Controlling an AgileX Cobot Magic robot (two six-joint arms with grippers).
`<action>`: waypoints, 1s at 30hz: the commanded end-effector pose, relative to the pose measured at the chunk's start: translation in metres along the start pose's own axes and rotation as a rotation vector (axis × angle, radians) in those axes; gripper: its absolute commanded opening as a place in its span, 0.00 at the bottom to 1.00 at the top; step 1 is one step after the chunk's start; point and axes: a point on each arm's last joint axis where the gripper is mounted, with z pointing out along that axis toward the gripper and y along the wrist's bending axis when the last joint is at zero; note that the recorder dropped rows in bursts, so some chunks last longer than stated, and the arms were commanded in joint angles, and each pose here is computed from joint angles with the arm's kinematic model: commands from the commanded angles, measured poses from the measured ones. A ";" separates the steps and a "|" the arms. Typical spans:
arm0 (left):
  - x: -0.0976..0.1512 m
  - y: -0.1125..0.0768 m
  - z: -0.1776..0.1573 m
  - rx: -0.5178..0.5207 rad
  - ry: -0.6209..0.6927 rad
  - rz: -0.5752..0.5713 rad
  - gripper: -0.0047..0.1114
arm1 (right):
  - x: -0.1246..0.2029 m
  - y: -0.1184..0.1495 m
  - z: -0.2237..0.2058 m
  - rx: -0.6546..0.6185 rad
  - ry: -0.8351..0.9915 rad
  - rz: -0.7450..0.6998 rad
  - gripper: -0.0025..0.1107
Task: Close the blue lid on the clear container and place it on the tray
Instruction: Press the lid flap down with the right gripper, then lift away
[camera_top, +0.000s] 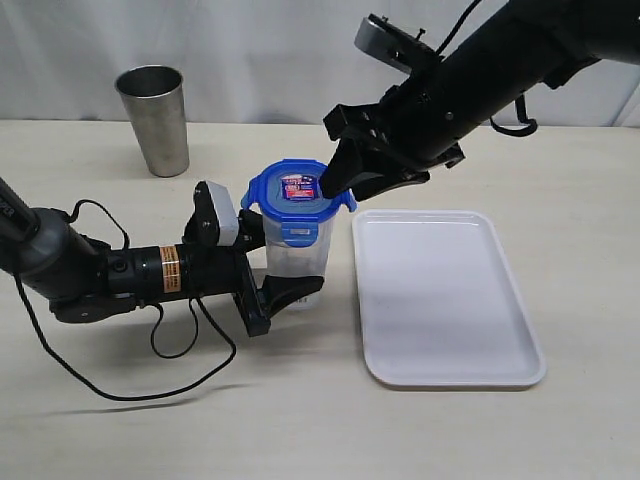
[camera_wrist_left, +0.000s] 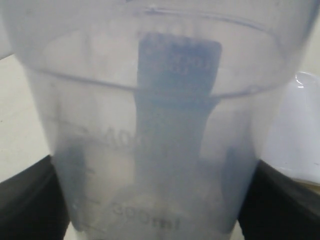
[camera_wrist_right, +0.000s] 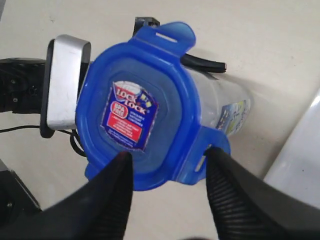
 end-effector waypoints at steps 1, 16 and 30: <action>-0.001 0.000 0.002 -0.008 -0.008 -0.004 0.04 | 0.004 -0.006 0.007 0.018 -0.014 0.015 0.42; -0.001 0.000 0.002 -0.003 -0.010 -0.002 0.04 | 0.008 -0.012 0.022 -0.023 -0.028 0.036 0.42; -0.001 0.000 0.002 0.001 -0.008 0.000 0.04 | 0.013 -0.025 0.056 -0.115 0.067 0.055 0.33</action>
